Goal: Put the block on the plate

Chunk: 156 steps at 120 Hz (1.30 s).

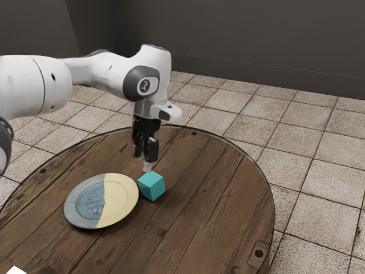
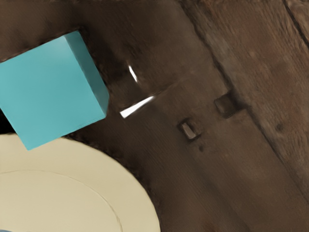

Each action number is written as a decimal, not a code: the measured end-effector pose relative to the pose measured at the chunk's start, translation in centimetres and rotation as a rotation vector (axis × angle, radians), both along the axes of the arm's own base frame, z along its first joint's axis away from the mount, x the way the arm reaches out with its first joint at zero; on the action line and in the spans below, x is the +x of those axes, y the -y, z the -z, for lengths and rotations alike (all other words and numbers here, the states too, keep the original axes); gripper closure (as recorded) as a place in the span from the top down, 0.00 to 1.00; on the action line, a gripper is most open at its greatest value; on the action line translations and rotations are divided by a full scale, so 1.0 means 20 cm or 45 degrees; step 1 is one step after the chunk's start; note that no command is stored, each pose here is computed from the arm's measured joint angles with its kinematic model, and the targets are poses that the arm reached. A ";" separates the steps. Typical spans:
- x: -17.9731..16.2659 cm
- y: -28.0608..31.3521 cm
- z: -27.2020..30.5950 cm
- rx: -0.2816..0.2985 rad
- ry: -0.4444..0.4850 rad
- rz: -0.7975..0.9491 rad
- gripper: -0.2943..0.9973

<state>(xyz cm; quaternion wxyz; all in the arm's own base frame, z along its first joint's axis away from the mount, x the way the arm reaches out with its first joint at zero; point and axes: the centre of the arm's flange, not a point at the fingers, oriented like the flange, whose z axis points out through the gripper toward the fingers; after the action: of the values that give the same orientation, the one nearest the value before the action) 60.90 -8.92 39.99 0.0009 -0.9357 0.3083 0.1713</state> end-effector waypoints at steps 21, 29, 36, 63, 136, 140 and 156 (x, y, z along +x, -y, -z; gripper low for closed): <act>0.10 -0.12 0.33 -0.122 0.080 -0.122 0.77; 0.14 -0.21 0.39 -0.154 0.124 -0.190 0.77; 0.17 -0.28 0.43 -0.164 0.155 -0.237 0.77; 0.22 -0.34 0.63 -0.190 0.208 -0.308 0.77; 0.20 -0.32 0.71 -0.192 0.218 -0.298 0.58; 0.20 -0.32 0.65 -0.189 0.235 -0.286 0.56; 0.19 -0.33 0.42 -0.173 0.294 -0.250 0.54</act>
<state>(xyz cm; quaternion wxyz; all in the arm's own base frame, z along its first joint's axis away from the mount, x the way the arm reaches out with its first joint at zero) 64.79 -2.28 31.56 -0.0439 -0.9727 0.2240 0.0408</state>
